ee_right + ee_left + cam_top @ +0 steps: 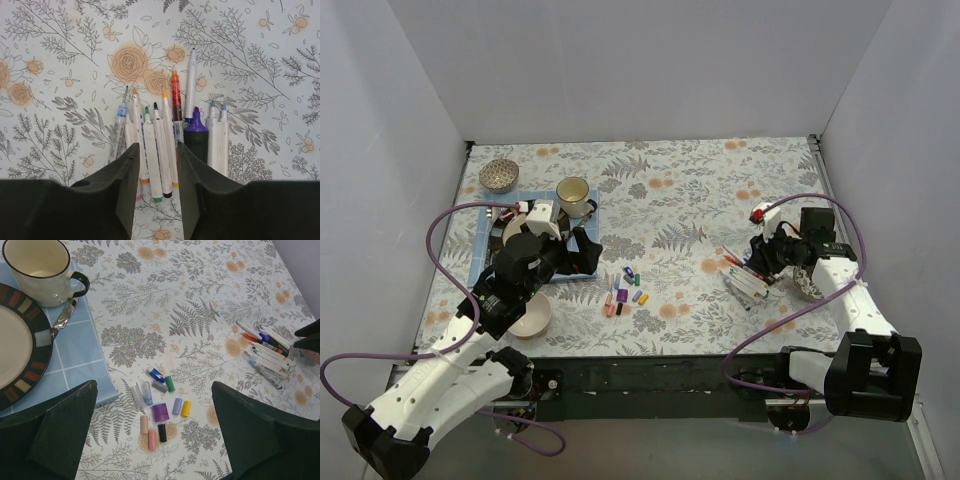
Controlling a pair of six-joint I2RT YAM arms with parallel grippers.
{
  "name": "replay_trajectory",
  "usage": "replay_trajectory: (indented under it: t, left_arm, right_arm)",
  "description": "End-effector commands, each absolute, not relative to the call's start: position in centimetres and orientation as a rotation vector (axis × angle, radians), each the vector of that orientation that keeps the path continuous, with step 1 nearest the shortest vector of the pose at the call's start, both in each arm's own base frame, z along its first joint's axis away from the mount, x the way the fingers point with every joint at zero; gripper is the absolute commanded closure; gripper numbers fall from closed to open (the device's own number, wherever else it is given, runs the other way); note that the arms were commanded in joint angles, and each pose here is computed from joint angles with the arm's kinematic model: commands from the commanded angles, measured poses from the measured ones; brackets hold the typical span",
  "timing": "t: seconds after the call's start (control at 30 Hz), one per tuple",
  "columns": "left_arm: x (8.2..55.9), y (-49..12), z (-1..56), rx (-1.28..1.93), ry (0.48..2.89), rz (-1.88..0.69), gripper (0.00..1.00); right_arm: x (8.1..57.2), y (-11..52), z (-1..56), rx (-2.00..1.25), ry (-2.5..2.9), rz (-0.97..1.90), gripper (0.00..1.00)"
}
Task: Open the pen caps
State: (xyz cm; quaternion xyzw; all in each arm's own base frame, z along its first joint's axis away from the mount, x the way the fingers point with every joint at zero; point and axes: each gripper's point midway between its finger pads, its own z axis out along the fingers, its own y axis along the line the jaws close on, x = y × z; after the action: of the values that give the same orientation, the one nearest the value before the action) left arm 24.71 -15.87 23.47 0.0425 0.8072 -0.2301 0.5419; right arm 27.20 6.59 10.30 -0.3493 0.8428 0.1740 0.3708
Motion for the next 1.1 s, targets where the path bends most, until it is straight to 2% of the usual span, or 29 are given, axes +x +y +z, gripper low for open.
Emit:
replay_trajectory:
  t: [0.0,0.1,0.13,0.23,0.5,0.57,0.77,1.07]
  left_arm:
    - [24.5,-16.0,23.2,0.111,1.917,-0.553,0.02]
    - [24.5,-16.0,23.3,0.112,1.914,-0.556,0.02]
    - [24.5,-16.0,23.2,0.113,1.914,-0.557,0.02]
    - [24.5,-16.2,23.2,0.117,1.918,-0.562,0.02]
    - [24.6,-16.2,22.8,0.115,1.931,-0.553,0.02]
    - [24.7,-16.2,22.6,0.115,1.937,-0.549,0.02]
    - [24.8,-16.0,22.5,0.107,1.940,-0.540,0.02]
    - [24.8,-16.2,22.2,0.116,1.952,-0.541,0.02]
  right_arm:
    - [26.5,7.8,11.4,-0.940,2.101,0.528,0.58]
    - [25.1,9.3,11.7,-1.053,2.018,0.642,0.65]
    - [22.5,11.1,11.6,-1.118,1.999,0.808,0.71]
    - [18.8,14.2,8.5,-1.430,1.991,0.870,0.79]
    - [11.5,18.9,3.2,-1.953,1.899,0.953,0.78]
    - [12.7,18.5,1.5,-1.986,1.958,0.812,0.79]
    - [13.9,18.0,0.1,-1.978,2.052,0.657,0.82]
    - [13.9,18.7,1.6,-1.956,2.006,0.731,0.82]
